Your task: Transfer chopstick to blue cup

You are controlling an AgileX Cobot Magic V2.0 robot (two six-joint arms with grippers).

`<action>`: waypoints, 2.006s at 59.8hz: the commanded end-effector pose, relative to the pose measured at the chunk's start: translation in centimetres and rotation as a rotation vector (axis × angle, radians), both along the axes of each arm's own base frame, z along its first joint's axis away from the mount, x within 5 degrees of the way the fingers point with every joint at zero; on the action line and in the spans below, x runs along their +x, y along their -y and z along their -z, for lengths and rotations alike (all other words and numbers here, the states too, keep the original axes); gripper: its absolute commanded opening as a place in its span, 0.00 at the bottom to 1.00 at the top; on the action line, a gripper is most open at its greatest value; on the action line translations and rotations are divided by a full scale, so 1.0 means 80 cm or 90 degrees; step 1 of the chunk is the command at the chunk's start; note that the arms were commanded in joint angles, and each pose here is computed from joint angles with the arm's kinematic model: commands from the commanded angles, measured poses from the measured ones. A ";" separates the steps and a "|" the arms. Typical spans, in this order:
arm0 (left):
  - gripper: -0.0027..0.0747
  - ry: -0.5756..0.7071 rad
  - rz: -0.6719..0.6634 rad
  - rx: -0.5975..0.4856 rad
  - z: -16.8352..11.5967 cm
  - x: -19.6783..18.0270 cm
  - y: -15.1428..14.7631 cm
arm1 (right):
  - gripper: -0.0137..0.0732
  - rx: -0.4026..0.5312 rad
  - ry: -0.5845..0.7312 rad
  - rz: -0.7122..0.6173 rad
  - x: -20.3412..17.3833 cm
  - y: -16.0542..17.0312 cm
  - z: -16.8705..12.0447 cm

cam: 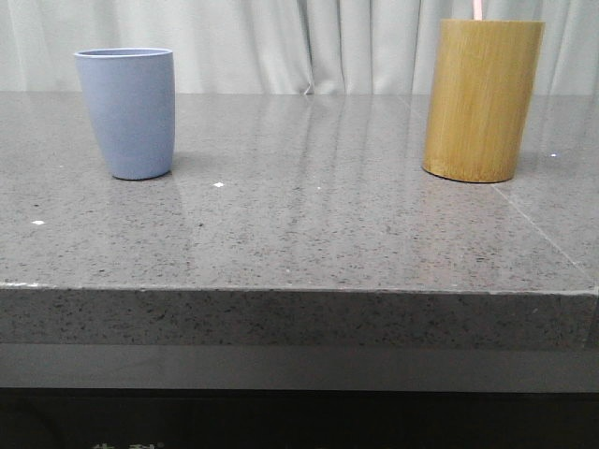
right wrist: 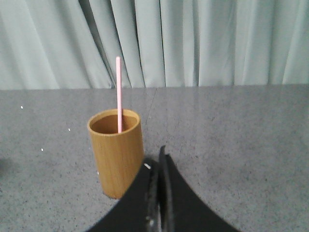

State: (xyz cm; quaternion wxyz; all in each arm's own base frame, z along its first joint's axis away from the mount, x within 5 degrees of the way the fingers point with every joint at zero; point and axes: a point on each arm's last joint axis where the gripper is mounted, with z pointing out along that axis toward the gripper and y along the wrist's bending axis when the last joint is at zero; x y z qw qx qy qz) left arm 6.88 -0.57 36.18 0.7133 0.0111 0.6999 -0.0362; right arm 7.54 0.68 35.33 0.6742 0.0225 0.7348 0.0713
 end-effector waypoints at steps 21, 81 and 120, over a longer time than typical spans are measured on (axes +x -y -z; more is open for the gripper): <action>0.93 -0.006 -0.008 -0.008 -0.011 0.033 -0.001 | 0.81 0.005 0.039 0.010 0.012 0.002 -0.019; 0.79 -0.533 0.191 0.081 -0.063 0.306 0.085 | 0.91 0.004 0.040 0.010 0.012 0.002 -0.019; 0.74 -0.657 0.226 0.114 0.001 0.383 0.124 | 0.91 0.004 0.040 0.010 0.012 0.002 -0.019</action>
